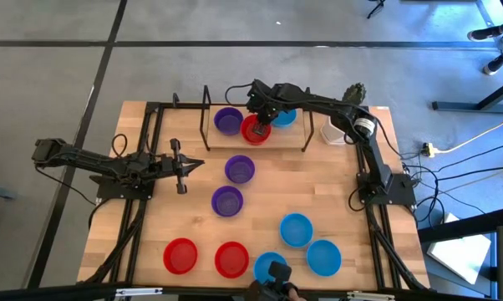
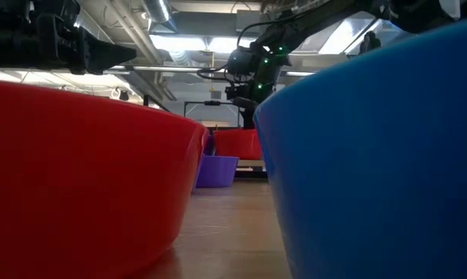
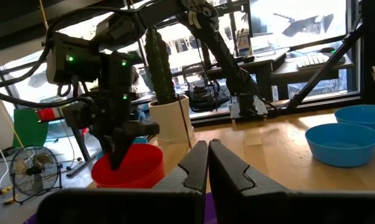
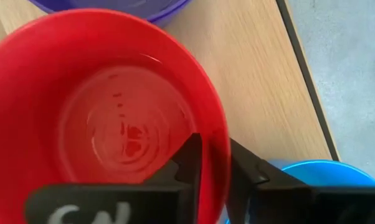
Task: Pick & Place Mini bowls
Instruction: Stack the red bowl on top of the red bowl on the shelf, then stack the blue bowl on top of the blue bowl on the shelf
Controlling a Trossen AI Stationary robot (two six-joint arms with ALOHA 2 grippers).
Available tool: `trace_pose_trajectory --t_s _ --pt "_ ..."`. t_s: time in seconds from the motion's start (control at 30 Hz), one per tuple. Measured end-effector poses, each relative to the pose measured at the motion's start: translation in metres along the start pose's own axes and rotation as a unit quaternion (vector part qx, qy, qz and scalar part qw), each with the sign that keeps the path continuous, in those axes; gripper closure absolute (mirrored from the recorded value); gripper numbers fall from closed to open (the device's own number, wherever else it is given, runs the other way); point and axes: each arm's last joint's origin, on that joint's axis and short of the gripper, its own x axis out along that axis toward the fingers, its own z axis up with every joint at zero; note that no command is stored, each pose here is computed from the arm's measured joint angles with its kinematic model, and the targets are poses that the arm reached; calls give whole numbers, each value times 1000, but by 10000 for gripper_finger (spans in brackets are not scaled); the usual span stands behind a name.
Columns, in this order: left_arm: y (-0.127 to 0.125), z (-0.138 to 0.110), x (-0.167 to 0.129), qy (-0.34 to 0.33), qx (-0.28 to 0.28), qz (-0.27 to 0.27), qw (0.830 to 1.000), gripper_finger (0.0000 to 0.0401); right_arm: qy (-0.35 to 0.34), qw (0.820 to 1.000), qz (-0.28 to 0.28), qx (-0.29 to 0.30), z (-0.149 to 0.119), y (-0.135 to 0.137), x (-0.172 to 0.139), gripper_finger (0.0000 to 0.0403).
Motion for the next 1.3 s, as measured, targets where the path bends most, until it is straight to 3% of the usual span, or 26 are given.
trace_pose_trajectory --t_s 0.37,0.57,0.7,0.83,0.9,1.03,1.17,1.23,1.3 --pt "0 0 0 0 0 0 1000 391 -14 1000 -2 -1 7 -2 -9 261" --pt "0 0 0 0 0 0 1000 393 -33 999 -2 8 16 -1 -23 233" --pt "0 0 0 0 0 0 1000 397 -65 996 53 -2 26 6 -40 229" --pt "0 0 0 2 1 0 1000 397 -178 963 194 -56 39 28 -82 240" --pt "0 -1 0 4 2 -1 1000 397 -232 944 222 -80 44 43 -111 258" --pt "-1 -2 0 12 4 -3 1000 397 -328 914 200 -129 45 75 -170 317" --pt "-1 -3 0 14 5 -3 1000 397 -413 866 209 -192 30 111 -235 388" --pt "-1 -3 0 14 5 -3 1000 397 -443 841 219 -218 17 125 -266 394" --pt "-1 -3 0 14 5 -3 1000 396 -462 837 202 -214 4 133 -292 393"
